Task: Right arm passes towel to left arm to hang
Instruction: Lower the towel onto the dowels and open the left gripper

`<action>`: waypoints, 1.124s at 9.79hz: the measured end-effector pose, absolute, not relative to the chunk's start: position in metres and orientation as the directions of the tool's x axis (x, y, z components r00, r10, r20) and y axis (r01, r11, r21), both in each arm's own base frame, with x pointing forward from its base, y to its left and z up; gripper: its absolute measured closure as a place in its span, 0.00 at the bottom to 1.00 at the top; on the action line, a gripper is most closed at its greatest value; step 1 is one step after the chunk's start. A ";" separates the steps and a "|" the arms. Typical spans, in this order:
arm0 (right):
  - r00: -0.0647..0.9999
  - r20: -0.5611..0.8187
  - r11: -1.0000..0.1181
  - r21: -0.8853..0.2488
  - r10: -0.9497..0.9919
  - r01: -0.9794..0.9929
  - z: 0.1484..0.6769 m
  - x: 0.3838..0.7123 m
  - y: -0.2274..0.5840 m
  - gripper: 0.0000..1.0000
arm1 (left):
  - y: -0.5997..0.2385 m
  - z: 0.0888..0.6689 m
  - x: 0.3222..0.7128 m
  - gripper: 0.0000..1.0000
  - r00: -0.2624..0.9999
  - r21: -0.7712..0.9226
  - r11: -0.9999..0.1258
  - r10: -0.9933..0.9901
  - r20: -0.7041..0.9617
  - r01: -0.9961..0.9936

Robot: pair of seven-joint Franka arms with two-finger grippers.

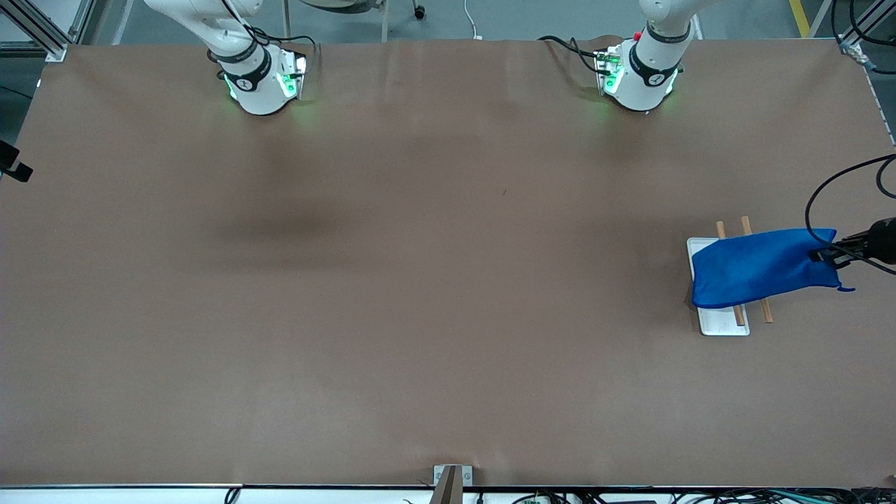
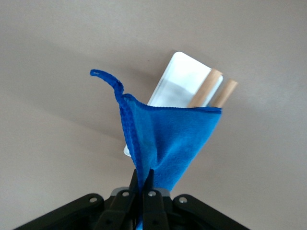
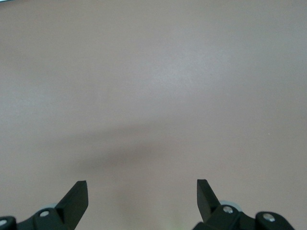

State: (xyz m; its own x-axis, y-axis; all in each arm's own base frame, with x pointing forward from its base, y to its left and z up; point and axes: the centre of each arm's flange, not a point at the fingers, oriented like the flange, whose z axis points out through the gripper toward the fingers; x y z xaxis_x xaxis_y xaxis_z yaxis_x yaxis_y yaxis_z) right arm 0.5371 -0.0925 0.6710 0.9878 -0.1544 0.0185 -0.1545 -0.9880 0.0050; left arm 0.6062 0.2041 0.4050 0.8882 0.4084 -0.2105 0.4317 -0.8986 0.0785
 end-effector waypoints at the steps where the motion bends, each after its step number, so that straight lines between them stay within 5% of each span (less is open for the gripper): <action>1: 0.989 0.019 -0.989 0.017 -0.147 -0.147 0.671 0.538 -0.089 0.00 | 0.214 0.398 0.604 0.97 0.892 0.084 -0.902 0.399 -0.214 0.423; 4: 0.990 0.020 -0.989 0.024 -0.143 -0.143 0.672 0.538 -0.087 0.00 | 0.233 0.373 0.602 0.93 0.900 0.100 -0.909 0.375 -0.223 0.404; 7: 0.990 0.020 -0.989 0.024 -0.143 -0.143 0.672 0.538 -0.087 0.00 | 0.236 0.361 0.604 0.79 0.906 0.056 -0.923 0.360 -0.224 0.380; 8: 0.990 0.020 -0.989 0.024 -0.143 -0.143 0.672 0.538 -0.087 0.00 | 0.237 0.361 0.604 0.67 0.907 0.047 -0.925 0.357 -0.223 0.376; 11: 0.990 0.020 -0.989 0.024 -0.143 -0.143 0.672 0.538 -0.087 0.00 | 0.239 0.365 0.606 0.58 0.920 0.048 -0.935 0.334 -0.207 0.351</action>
